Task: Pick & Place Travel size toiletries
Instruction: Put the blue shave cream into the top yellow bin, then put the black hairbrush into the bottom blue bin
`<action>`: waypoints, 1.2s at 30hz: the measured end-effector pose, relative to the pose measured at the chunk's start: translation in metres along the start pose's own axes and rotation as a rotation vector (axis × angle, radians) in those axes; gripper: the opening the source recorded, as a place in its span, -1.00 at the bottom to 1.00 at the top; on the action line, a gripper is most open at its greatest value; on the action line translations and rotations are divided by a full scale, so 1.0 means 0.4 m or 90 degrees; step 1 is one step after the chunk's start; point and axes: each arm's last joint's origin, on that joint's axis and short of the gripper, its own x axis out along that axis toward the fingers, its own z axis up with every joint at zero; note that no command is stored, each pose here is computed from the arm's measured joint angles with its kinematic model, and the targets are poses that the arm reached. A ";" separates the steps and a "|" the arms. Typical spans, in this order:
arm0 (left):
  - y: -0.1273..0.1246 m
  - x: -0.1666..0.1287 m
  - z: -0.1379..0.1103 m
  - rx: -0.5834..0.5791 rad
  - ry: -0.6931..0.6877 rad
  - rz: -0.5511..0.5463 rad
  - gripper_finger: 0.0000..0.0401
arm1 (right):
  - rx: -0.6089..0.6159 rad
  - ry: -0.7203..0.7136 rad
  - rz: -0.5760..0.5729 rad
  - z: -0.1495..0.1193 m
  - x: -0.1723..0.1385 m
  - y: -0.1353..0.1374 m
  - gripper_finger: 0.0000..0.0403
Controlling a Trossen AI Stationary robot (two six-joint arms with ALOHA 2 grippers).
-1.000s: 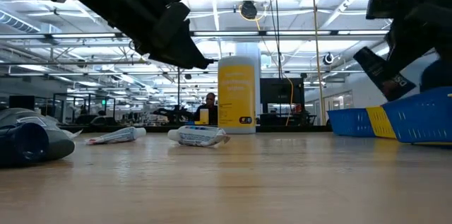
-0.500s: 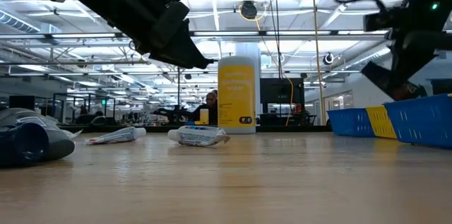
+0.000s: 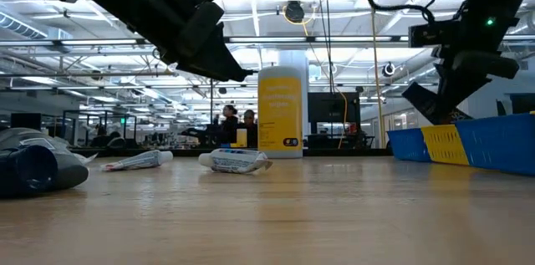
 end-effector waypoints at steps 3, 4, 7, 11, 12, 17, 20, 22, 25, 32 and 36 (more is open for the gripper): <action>0.000 0.000 0.000 0.000 0.001 0.000 0.30 | -0.003 0.013 0.014 -0.016 -0.015 -0.014 -0.86; 0.000 0.000 0.000 0.000 0.001 0.000 0.29 | -0.008 0.026 0.019 -0.023 -0.019 -0.019 -0.86; 0.000 0.000 0.000 0.000 0.001 0.000 0.26 | -0.030 0.078 0.030 -0.043 -0.024 -0.027 -0.86; 0.000 0.000 0.000 0.000 0.001 0.000 0.24 | -0.063 0.131 0.028 -0.057 -0.022 -0.030 -0.85; 0.000 0.000 0.000 0.000 0.001 0.000 0.24 | -0.069 0.137 0.031 -0.057 -0.020 -0.028 -0.84; 0.000 0.000 0.000 0.001 0.001 0.000 0.28 | -0.102 0.178 0.017 -0.059 -0.008 -0.022 -0.80; 0.000 0.000 -0.001 0.001 0.001 0.000 0.29 | -0.125 0.223 -0.004 -0.067 -0.001 -0.021 -0.77; 0.000 0.000 0.000 0.001 0.002 0.000 0.29 | -0.135 0.241 -0.013 -0.067 0.004 -0.018 -0.74; 0.000 0.000 -0.001 0.002 0.002 0.001 0.26 | -0.149 0.249 -0.016 -0.063 0.013 -0.011 -0.68; 0.000 0.000 -0.001 0.002 0.003 -0.001 0.24 | -0.159 0.243 -0.075 -0.055 0.021 -0.009 -0.45; -0.001 0.000 -0.001 0.006 0.005 -0.008 0.28 | -0.100 0.219 -0.074 -0.034 0.004 -0.010 -0.31</action>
